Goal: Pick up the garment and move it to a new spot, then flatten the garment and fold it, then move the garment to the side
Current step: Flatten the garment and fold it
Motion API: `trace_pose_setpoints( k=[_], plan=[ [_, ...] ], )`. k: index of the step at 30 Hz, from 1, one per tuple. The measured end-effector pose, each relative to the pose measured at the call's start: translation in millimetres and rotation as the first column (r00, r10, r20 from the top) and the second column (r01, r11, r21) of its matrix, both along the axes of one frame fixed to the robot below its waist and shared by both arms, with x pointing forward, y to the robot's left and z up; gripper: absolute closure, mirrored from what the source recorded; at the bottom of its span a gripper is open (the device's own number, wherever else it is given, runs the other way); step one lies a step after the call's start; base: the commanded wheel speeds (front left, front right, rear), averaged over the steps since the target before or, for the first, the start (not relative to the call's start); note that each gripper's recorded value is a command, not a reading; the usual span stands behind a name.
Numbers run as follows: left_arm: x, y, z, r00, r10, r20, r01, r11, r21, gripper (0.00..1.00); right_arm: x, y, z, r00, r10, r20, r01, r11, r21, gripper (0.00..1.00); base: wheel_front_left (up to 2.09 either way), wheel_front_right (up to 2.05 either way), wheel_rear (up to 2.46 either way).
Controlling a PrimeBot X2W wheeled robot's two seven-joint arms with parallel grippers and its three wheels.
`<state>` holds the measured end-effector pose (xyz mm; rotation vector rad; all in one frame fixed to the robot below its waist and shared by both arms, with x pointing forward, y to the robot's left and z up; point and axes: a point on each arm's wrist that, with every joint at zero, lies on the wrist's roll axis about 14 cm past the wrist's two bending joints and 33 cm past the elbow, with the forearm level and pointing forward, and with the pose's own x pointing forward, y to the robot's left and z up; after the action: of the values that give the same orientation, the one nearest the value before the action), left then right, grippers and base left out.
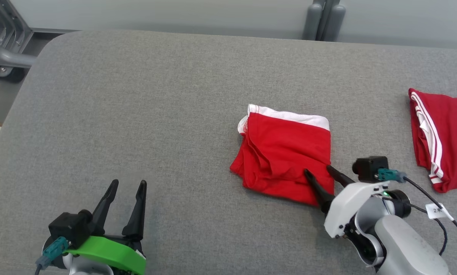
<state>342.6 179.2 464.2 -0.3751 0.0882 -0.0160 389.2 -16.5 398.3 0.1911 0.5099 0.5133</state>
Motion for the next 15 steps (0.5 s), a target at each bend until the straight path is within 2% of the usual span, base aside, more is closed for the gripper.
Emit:
trace_pose_setpoints(
  k=[6, 8, 15],
  plan=[
    [2.6, -14.8, -0.7, 0.999, -0.042, 0.0, 0.042, 0.999, -0.014, 0.0, -1.6, -35.9, -14.2, 0.989, -0.143, -0.034, 0.143, 0.99, 0.007, 0.0, 0.0, 0.0, 0.0],
    [2.6, -14.6, 0.2, 0.999, -0.039, 0.002, 0.039, 0.999, -0.014, 0.0, 6.1, -39.9, -8.6, 0.981, -0.194, -0.028, 0.195, 0.98, 0.051, 0.0, 0.0, 0.0, 0.0],
    [-1.0, -7.4, -1.4, 1.0, -0.022, -0.004, 0.022, 1.0, 0.01, 0.0, 23.4, -41.9, 4.2, 0.961, -0.274, -0.038, 0.277, 0.946, 0.172, 0.0, 0.0, 0.0, 0.0]
  ],
)
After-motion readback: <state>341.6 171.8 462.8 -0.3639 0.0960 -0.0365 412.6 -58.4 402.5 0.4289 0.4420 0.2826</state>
